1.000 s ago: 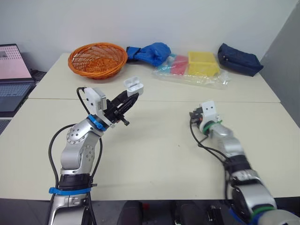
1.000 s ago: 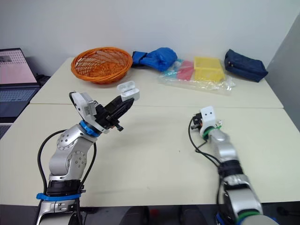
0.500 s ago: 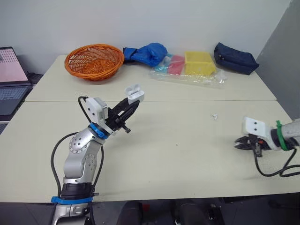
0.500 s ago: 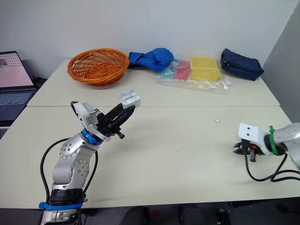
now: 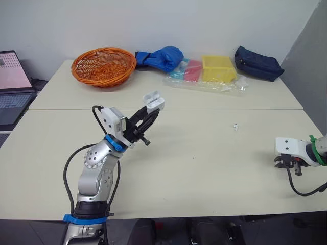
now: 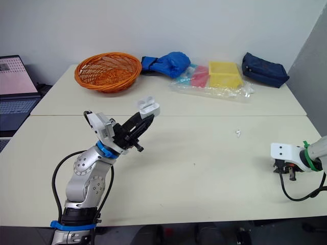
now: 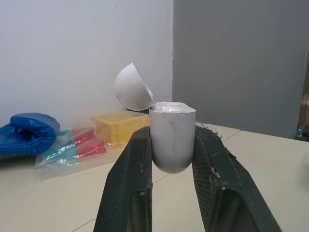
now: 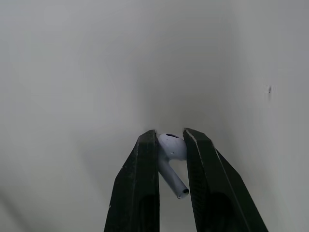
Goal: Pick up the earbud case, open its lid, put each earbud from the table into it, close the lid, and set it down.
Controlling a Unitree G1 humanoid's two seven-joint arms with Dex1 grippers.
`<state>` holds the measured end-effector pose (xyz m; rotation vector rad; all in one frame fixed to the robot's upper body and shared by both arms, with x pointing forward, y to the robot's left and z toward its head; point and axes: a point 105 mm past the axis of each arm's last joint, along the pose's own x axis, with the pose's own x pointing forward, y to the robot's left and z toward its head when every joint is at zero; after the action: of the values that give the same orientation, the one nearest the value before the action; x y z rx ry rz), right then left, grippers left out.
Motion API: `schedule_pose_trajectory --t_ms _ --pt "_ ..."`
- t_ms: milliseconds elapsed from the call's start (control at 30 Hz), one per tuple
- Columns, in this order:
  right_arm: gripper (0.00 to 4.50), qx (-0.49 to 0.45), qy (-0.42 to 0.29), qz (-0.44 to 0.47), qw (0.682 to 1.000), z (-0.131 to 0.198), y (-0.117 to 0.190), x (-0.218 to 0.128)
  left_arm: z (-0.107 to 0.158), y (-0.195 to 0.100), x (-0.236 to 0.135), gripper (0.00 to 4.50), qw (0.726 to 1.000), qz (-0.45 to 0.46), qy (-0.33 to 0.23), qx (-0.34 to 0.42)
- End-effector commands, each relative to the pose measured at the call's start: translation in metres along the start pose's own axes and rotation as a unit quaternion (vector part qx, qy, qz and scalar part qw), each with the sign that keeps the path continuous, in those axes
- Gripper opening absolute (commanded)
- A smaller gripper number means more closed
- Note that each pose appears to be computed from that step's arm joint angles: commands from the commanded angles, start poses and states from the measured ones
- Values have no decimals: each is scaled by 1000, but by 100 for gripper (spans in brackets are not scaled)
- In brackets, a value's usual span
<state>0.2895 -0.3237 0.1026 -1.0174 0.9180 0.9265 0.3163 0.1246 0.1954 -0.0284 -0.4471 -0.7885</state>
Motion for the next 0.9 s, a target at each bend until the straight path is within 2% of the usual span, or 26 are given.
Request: schedule_pose_trajectory --t_ms 33,100,267,900 --pt "41 4 1 -1 1000 -1 -2 -5 17 -1 3 76 1000 -6 -23 21" --pt "41 14 -8 1 1000 1 -1 -2 17 -1 4 76 1000 -6 -22 21" --pt "200 18 -10 -11 1000 2 -4 0 17 0 5 76 1000 -7 -21 21" --pt "200 33 23 10 999 -15 3 -10 15 0 3 76 1000 -2 -21 19"
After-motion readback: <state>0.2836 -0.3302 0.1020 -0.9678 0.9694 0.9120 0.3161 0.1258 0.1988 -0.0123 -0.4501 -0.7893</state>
